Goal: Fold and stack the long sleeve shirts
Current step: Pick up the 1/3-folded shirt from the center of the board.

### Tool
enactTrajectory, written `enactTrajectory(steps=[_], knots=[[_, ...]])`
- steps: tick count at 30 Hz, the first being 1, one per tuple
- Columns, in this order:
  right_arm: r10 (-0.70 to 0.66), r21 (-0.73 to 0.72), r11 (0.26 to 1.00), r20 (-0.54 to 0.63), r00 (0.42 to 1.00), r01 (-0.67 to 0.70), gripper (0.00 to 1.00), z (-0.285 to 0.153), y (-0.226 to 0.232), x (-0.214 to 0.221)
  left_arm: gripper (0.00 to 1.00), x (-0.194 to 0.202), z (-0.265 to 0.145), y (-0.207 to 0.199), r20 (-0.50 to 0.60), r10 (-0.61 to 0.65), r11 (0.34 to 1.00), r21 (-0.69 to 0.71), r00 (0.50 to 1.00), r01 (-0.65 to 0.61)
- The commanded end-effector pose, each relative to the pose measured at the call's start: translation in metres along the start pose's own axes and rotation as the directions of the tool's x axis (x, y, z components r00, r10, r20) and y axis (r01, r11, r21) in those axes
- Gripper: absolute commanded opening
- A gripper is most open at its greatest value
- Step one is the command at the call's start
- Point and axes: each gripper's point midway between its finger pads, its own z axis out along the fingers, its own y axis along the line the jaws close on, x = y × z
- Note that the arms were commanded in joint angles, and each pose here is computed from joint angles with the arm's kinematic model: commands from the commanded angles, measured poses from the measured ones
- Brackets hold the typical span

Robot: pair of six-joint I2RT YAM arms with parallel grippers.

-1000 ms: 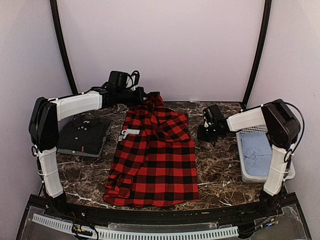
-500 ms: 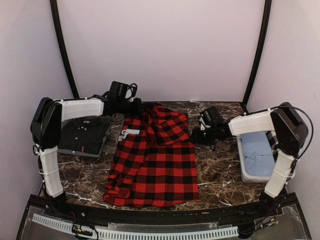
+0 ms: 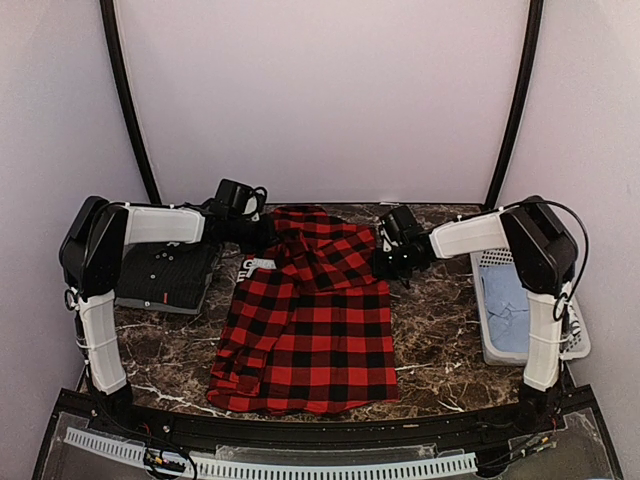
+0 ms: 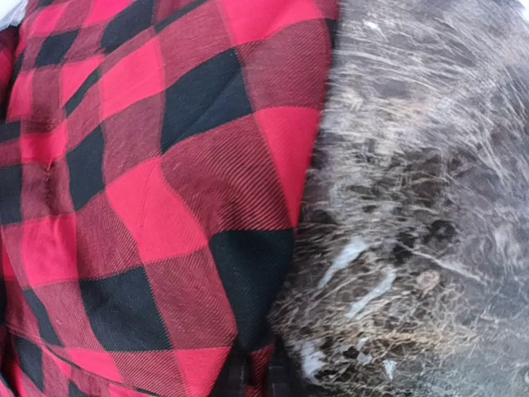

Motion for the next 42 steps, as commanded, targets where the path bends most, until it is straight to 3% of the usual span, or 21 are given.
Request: enactTrajectory(steps=[1,13,19,21,34,42], knots=[[0.013,0.041,0.999,0.023,1.0,-0.014,0.0,0.004,-0.013,-0.019,0.0,-0.02,-0.011,-0.029,0.063,0.039,0.994,0.097,0.997,-0.045],[0.025,0.092,0.995,0.039,0.999,-0.029,0.02,0.01,-0.049,-0.057,0.0,-0.049,0.02,-0.057,0.087,0.048,0.974,0.215,0.995,-0.066],[0.023,0.073,0.997,0.074,0.997,-0.028,0.45,-0.027,-0.043,-0.062,0.0,-0.061,0.016,-0.074,0.102,0.044,0.963,0.26,0.994,-0.069],[0.03,0.067,0.997,0.065,0.997,-0.035,0.51,-0.041,-0.044,-0.053,0.0,-0.066,0.013,-0.081,0.109,0.047,0.959,0.274,0.993,-0.076],[0.086,0.11,0.99,-0.028,0.996,-0.082,0.49,-0.13,-0.038,0.068,0.0,-0.078,-0.002,-0.111,0.134,0.05,0.934,0.343,0.99,-0.094],[0.148,0.126,0.983,-0.12,0.982,-0.132,0.47,-0.156,-0.037,0.143,0.0,-0.077,-0.008,-0.123,0.138,0.055,0.924,0.367,0.989,-0.103]])
